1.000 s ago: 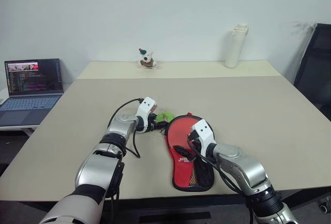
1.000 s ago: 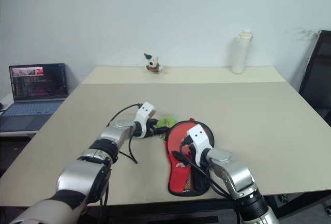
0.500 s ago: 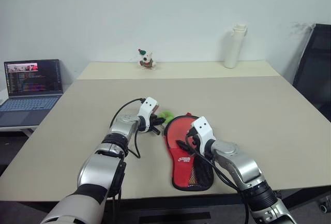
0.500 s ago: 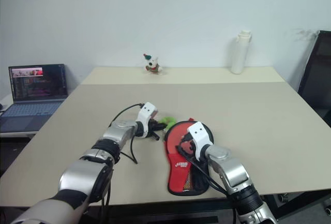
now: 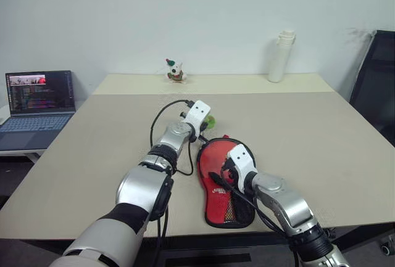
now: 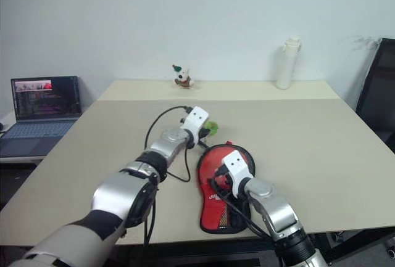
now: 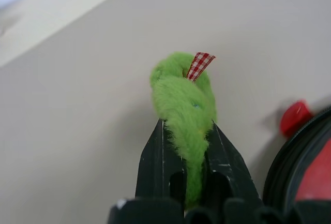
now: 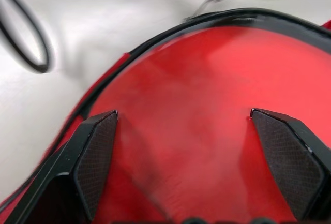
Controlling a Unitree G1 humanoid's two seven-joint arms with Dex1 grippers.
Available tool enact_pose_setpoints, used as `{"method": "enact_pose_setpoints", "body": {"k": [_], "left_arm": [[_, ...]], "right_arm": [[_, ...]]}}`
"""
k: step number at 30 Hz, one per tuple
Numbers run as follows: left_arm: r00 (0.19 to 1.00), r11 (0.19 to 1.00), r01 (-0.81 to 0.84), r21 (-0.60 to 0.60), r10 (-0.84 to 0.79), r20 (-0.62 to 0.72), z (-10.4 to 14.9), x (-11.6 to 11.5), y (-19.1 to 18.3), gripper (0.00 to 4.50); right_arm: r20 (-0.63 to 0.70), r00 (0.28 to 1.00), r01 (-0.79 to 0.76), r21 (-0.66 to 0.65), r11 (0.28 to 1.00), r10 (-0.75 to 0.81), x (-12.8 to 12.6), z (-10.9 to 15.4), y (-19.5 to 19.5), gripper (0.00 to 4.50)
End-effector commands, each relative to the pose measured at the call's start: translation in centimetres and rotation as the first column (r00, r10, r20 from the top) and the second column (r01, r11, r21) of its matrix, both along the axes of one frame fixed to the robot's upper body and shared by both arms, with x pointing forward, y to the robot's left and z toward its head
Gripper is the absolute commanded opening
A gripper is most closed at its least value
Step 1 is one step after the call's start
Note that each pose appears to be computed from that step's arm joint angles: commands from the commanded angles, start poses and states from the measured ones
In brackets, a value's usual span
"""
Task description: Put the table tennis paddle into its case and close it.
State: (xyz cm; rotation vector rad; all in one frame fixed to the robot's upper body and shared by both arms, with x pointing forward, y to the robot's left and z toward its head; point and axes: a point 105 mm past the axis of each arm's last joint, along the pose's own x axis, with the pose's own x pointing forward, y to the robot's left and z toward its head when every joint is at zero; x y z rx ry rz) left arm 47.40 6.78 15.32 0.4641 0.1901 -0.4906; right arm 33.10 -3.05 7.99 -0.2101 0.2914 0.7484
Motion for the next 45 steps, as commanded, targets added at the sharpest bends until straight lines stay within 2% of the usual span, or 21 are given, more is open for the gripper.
{"method": "enact_pose_setpoints", "body": {"k": [1, 9, 18, 25, 30, 33, 37, 43, 45], "left_arm": [[0.981, 0.993, 0.09, 0.07, -0.101, 0.167, 3.9, -0.1, -4.1, 0.02], [0.899, 0.928, 0.248, 0.277, -0.327, 0.291, 4.9, -2.2, -10.5, 0.02], [0.786, 0.823, 0.398, 0.405, -0.534, 0.312, 4.1, -5.3, -15.9, 0.02], [0.723, 0.767, 0.496, 0.407, -0.625, 0.295, 3.3, -7.3, -18.4, 0.02], [0.703, 0.726, 0.529, 0.438, -0.665, 0.252, 2.4, -7.7, -18.5, 0.02], [0.712, 0.728, 0.56, 0.396, -0.667, 0.219, 2.3, -7.8, -18.3, 0.02], [0.732, 0.748, 0.542, 0.382, -0.644, 0.221, 2.7, -7.1, -17.5, 1.3], [0.773, 0.792, 0.46, 0.401, -0.58, 0.259, 3.5, -5.8, -16.1, 3.53], [0.783, 0.81, 0.435, 0.393, -0.556, 0.279, 4.0, -5.3, -15.6, 3.53]], "right_arm": [[-0.204, 0.979, -0.034, -0.091, 0.995, 0.014, -2.9, -5.8, -0.1, 4.5], [-0.239, 0.971, -0.036, -0.1, 0.994, 0.011, -4.2, -7.0, 0.0, 4.5], [-0.255, 0.967, -0.035, -0.089, 0.995, 0.011, -5.0, -7.3, 0.4, 4.5], [-0.251, 0.968, -0.032, -0.088, 0.996, 0.009, -4.7, -7.2, 0.5, 4.5], [-0.243, 0.97, -0.028, -0.09, 0.996, 0.006, -4.4, -7.2, 0.3, 4.5], [-0.239, 0.971, -0.028, -0.092, 0.995, 0.005, -4.3, -7.1, 0.3, 4.5], [-0.231, 0.973, -0.031, -0.096, 0.995, 0.008, -4.0, -7.0, 0.3, 4.5], [-0.238, 0.971, -0.03, -0.067, 0.997, 0.013, -3.6, -6.3, 0.2, 4.5], [-0.24, 0.971, -0.033, -0.055, 0.998, 0.019, -3.6, -5.8, 0.1, 4.5]]}}
